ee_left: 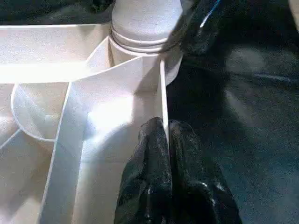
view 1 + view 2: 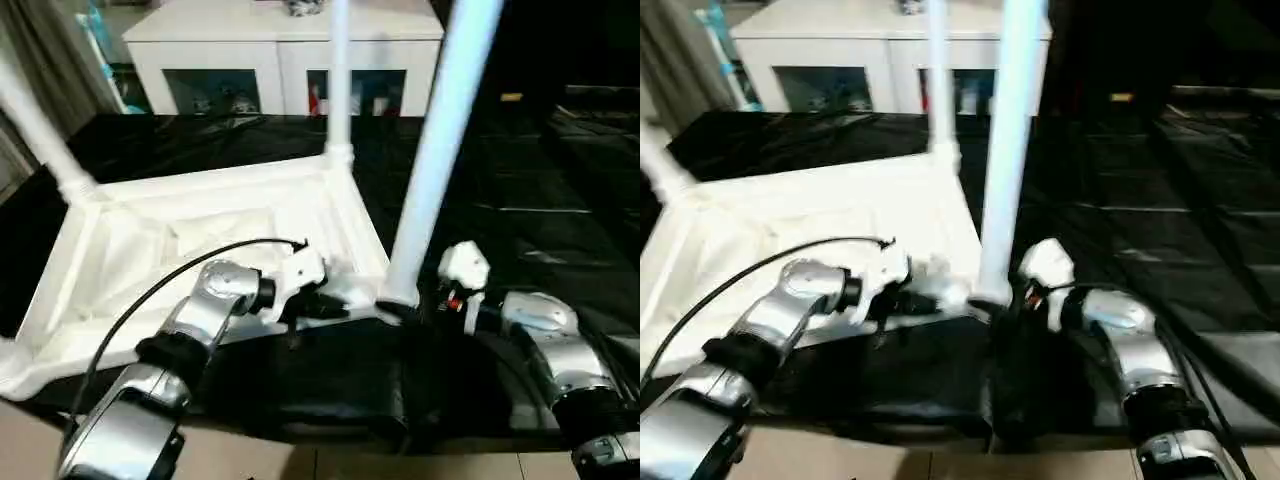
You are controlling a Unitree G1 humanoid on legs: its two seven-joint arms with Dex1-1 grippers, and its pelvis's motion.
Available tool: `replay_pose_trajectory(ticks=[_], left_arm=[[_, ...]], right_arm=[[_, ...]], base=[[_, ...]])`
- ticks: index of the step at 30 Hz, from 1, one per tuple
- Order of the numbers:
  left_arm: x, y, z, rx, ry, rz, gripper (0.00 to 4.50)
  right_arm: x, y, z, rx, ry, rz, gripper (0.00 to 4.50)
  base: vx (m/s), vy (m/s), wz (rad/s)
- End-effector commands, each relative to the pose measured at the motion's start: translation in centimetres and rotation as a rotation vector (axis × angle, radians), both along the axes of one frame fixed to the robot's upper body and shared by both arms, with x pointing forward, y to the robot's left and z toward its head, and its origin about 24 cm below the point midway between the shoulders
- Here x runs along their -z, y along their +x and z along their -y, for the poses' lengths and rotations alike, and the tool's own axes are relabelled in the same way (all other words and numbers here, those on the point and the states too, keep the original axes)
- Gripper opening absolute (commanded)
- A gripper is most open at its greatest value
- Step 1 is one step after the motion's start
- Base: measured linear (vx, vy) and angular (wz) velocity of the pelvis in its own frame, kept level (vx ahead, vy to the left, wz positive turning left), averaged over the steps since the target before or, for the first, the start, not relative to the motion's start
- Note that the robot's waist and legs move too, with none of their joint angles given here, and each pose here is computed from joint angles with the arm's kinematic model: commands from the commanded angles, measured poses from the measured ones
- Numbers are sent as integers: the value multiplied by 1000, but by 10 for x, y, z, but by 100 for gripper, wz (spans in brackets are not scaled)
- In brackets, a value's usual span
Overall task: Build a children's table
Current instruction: Rotate leg to tighten
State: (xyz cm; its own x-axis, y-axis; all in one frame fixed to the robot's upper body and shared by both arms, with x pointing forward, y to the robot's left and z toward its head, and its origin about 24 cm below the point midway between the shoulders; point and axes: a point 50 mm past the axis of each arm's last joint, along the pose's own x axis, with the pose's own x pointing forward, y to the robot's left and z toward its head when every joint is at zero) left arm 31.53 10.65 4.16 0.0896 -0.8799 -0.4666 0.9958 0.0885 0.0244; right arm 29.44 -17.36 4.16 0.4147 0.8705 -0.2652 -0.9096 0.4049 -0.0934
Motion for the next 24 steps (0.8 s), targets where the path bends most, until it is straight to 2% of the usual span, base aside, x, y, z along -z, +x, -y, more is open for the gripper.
replay_pose_trajectory(ticks=[1, 7, 11, 21, 24], left_arm=[[11, -10, -3, 41, 34, -68, 0], [9, -12, -3, 45, 35, -67, 0], [7, -13, -3, 47, 34, -68, 0], [7, -13, -4, 35, 48, -71, 0], [11, -6, -2, -47, 67, -56, 0]], right_arm=[[-1, -1, 0, -31, -30, 5, 363], [-3, 3, -1, -30, -22, -6, 324], [-3, 3, 1, -35, -26, -11, 279], [0, 3, 0, -19, -20, -17, 259], [3, 11, -6, 118, 30, -31, 259]], base=[[0, 0, 0], [0, 0, 0], [0, 0, 0], [0, 0, 0], [0, 0, 0]])
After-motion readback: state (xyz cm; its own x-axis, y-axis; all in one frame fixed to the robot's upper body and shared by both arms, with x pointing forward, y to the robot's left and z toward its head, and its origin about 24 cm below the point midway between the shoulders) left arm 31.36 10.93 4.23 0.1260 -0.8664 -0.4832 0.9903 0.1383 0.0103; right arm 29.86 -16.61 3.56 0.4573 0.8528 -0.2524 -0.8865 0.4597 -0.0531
